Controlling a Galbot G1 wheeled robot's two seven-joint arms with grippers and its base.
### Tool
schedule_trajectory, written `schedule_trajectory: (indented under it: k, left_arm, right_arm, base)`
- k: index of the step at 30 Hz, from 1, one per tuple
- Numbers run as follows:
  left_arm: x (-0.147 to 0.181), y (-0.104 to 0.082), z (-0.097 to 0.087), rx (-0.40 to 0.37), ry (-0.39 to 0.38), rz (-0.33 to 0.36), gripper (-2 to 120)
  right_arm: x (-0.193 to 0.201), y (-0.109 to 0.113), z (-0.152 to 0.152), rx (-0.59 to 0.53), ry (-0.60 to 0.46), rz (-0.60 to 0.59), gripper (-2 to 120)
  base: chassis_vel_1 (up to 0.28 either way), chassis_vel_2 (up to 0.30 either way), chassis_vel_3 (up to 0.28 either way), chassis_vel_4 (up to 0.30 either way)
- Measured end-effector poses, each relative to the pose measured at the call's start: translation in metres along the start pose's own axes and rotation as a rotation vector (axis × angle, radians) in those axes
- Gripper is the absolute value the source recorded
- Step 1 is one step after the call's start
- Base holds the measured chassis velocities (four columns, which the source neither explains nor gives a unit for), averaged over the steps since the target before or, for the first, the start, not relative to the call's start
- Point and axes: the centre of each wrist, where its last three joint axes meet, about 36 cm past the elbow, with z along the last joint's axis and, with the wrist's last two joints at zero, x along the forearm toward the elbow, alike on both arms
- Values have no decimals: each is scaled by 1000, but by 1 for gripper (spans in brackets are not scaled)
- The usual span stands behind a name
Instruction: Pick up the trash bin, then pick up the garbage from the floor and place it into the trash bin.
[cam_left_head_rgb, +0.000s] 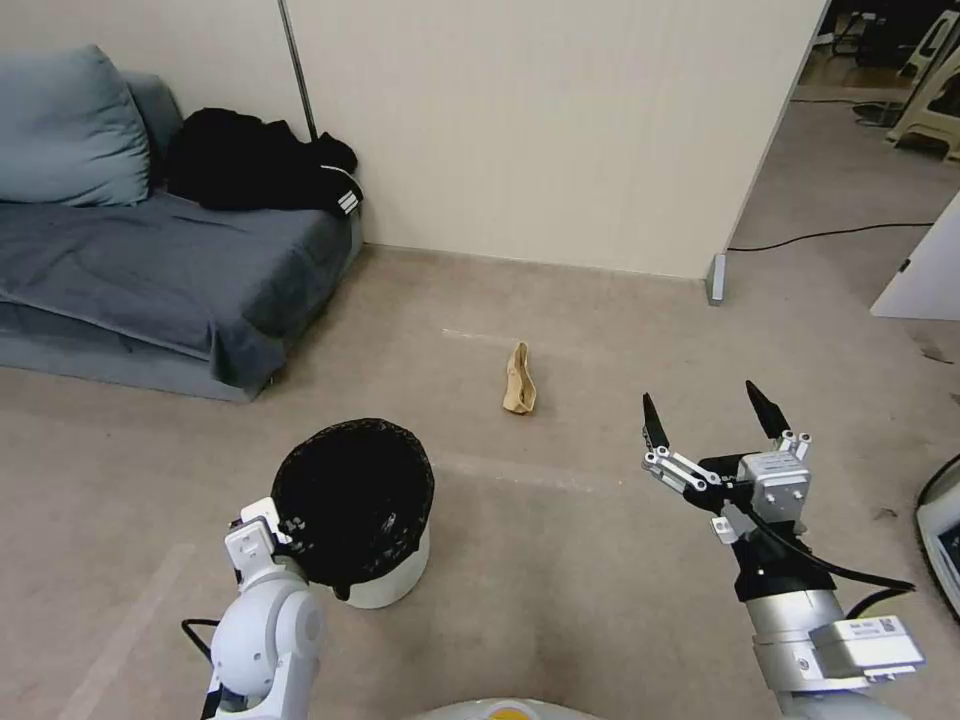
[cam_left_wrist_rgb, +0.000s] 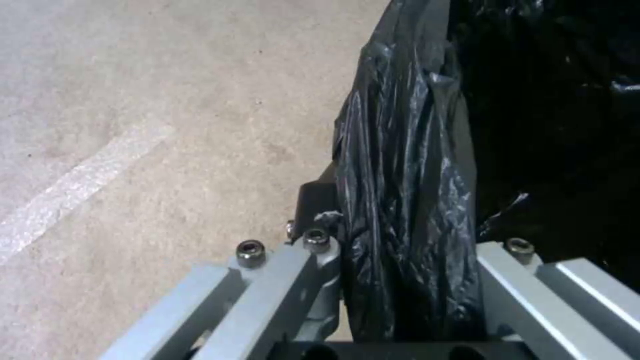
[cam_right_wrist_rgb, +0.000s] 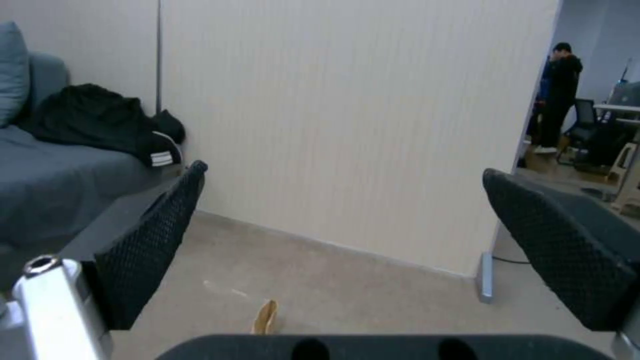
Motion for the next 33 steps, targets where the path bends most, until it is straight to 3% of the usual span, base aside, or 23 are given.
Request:
schedule_trajectory:
  k: [12,22,33]
  left_arm:
    - [10,-1,-1,-8,-31,18,7]
    - [77,-1,-29,-48,-244,69,2]
    - [126,0,-41,-99,-369,108,2]
  right_arm:
    - [-1,3,-1,9,14,23,100]
    - [-3,3,3,6,-13,41,100]
    - [-4,5,10,-31,-92,66,100]
  base:
    - [0,0,0,0]
    - [0,0,0,0]
    - [0,0,0,0]
